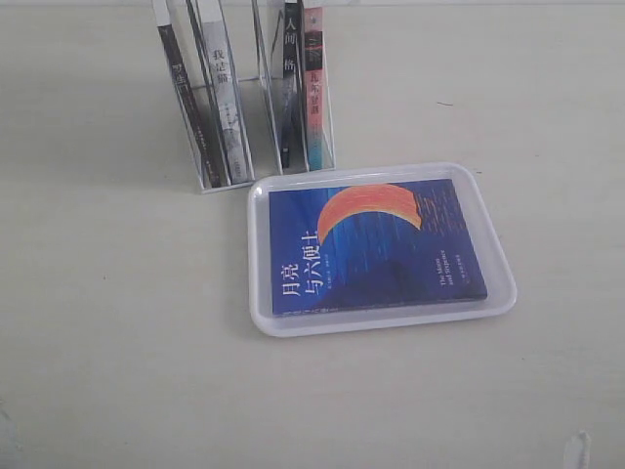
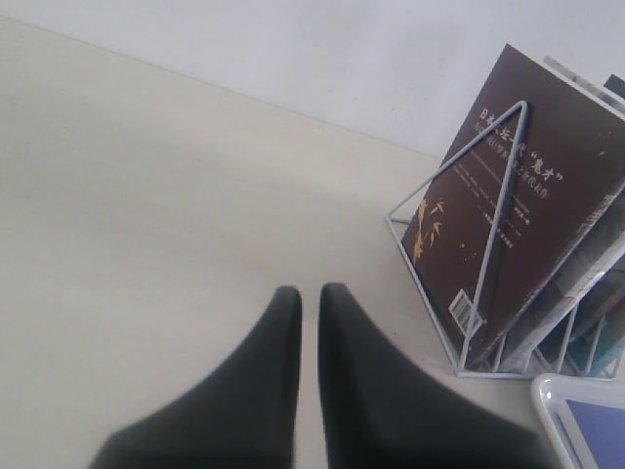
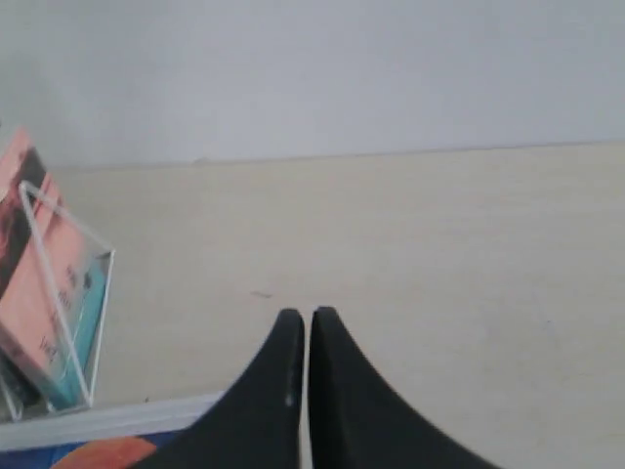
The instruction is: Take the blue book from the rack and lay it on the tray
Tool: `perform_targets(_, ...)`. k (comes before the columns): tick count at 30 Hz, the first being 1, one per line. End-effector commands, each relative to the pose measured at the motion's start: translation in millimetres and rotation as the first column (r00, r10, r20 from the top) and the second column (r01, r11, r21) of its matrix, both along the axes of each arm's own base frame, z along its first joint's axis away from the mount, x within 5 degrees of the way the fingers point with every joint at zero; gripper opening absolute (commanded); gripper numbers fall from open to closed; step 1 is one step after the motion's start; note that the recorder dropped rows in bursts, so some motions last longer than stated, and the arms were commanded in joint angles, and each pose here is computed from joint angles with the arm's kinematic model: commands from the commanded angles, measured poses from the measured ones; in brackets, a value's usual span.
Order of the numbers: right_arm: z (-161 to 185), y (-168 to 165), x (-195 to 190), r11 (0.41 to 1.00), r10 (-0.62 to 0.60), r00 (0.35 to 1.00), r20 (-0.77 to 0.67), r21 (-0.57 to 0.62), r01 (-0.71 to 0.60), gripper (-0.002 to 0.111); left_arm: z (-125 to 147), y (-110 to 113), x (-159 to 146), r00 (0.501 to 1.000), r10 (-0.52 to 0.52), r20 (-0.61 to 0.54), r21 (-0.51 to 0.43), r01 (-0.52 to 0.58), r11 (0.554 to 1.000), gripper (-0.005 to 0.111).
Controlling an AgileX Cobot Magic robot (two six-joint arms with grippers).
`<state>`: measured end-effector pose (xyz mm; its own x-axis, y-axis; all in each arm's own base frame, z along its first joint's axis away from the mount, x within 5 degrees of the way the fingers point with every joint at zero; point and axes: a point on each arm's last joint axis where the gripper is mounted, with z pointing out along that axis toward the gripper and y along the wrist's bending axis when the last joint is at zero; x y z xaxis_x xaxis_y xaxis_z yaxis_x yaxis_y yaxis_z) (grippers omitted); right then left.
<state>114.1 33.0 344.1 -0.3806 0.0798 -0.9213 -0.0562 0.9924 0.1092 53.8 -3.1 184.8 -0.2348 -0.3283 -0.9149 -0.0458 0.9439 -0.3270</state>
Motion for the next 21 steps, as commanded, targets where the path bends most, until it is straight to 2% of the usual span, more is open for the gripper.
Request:
perform_targets(1, -18.5, -37.1, -37.5, 0.988, -0.11, 0.981, 0.158, 0.121, 0.092, 0.002, -0.4, -0.6, 0.1, 1.0, -0.01, 0.007, -0.005, 0.01, 1.0, 0.006)
perform_targets(7, -44.4, -43.7, -67.5, 0.965, -0.158, 0.914, 0.373, 0.253, 0.064, 0.002, -0.4, -0.6, 0.1, 1.0, -0.01, 0.007, -0.005, 0.01, 1.0, 0.006)
perform_targets(12, -46.4, -36.9, -76.4, 0.968, -0.112, 0.844, 0.525, 0.25, -0.027, 0.002, -0.4, -0.6, 0.1, 1.0, -0.01, 0.007, -0.005, 0.01, 1.0, 0.006)
perform_targets(21, -43.8, -33.9, -77.3, 0.964, -0.086, 0.828, 0.554, 0.255, -0.07, 0.002, -0.4, -0.6, 0.1, 1.0, -0.01, 0.007, -0.005, 0.01, 1.0, 0.006)
